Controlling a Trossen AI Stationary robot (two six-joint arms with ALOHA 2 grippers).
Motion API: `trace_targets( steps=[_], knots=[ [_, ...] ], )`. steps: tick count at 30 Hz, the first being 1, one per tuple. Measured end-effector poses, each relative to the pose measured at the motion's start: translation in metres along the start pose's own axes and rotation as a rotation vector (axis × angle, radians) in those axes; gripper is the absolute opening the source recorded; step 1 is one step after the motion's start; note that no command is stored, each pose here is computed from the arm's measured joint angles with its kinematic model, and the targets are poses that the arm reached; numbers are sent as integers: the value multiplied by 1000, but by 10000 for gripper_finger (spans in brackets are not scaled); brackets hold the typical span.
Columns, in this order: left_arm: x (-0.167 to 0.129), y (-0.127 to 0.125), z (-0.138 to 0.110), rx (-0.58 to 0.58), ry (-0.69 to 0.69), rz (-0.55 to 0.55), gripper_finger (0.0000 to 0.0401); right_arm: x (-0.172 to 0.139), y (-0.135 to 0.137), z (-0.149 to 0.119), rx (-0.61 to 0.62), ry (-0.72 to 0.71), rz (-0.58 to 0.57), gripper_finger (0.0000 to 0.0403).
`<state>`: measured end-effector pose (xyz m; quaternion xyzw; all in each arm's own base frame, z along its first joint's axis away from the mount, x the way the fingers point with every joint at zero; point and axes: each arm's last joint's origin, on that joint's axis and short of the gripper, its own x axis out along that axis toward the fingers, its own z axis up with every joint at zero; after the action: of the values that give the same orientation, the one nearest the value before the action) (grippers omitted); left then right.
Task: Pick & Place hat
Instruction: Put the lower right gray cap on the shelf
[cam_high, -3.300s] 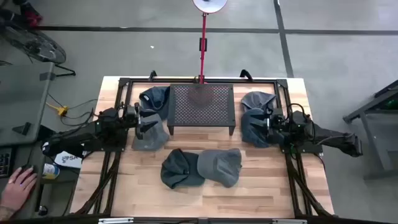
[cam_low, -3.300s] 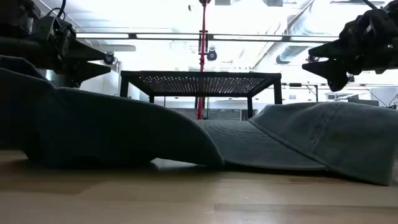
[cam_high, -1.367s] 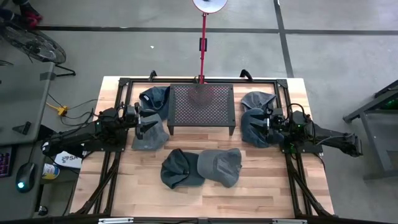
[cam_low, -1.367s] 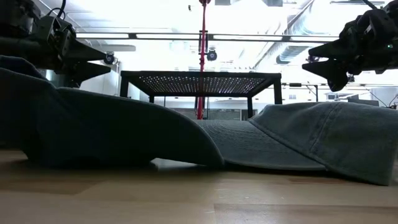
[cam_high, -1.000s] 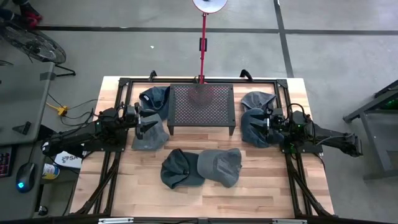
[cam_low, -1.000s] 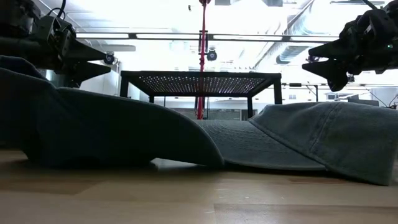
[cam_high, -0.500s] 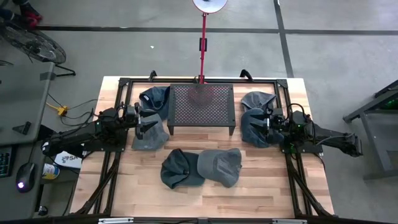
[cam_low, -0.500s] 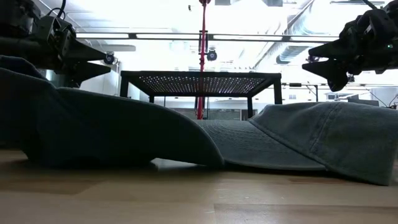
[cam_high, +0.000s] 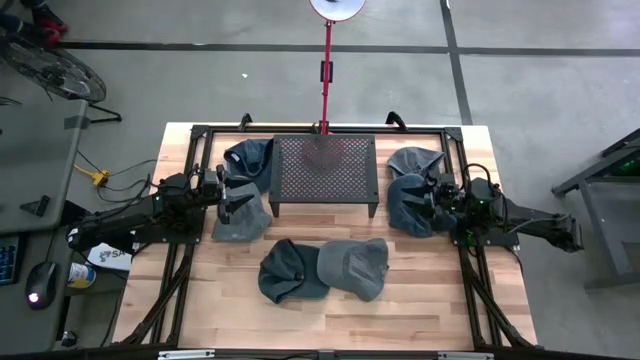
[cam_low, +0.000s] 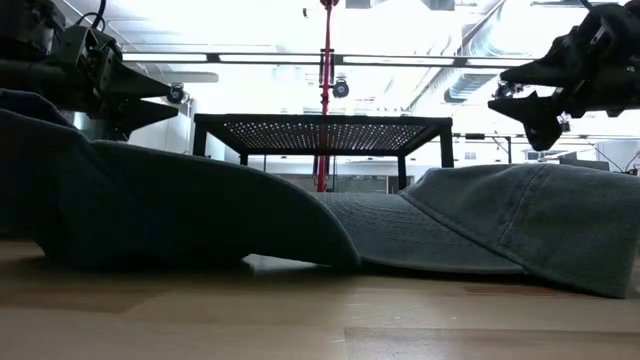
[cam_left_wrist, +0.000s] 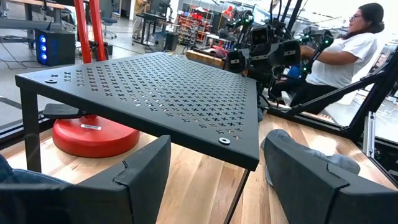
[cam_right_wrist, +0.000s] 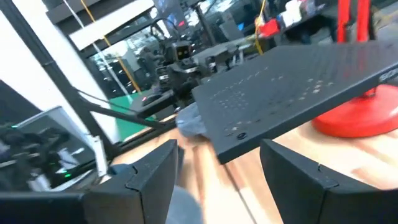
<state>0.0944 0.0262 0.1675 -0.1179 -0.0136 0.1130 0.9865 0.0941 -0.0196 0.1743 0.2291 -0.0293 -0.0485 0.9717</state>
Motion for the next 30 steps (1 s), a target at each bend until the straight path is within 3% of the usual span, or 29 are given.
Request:
trace_targets(
  steps=[4,10,15,19,25,30],
  knots=[
    [0,0,0,0,0,0,255,-5,11,18,2,35,20,222],
    [0,0,0,0,0,0,255,-12,24,48,-5,143,-153,222],
    [0,0,0,0,0,0,255,-6,34,68,27,305,-204,222],
    [0,0,0,0,0,0,255,4,42,80,79,429,-155,222],
    [0,0,0,0,0,0,255,18,57,81,102,597,6,222],
    [0,0,0,0,0,0,255,25,67,68,230,715,2,222]
  ],
)
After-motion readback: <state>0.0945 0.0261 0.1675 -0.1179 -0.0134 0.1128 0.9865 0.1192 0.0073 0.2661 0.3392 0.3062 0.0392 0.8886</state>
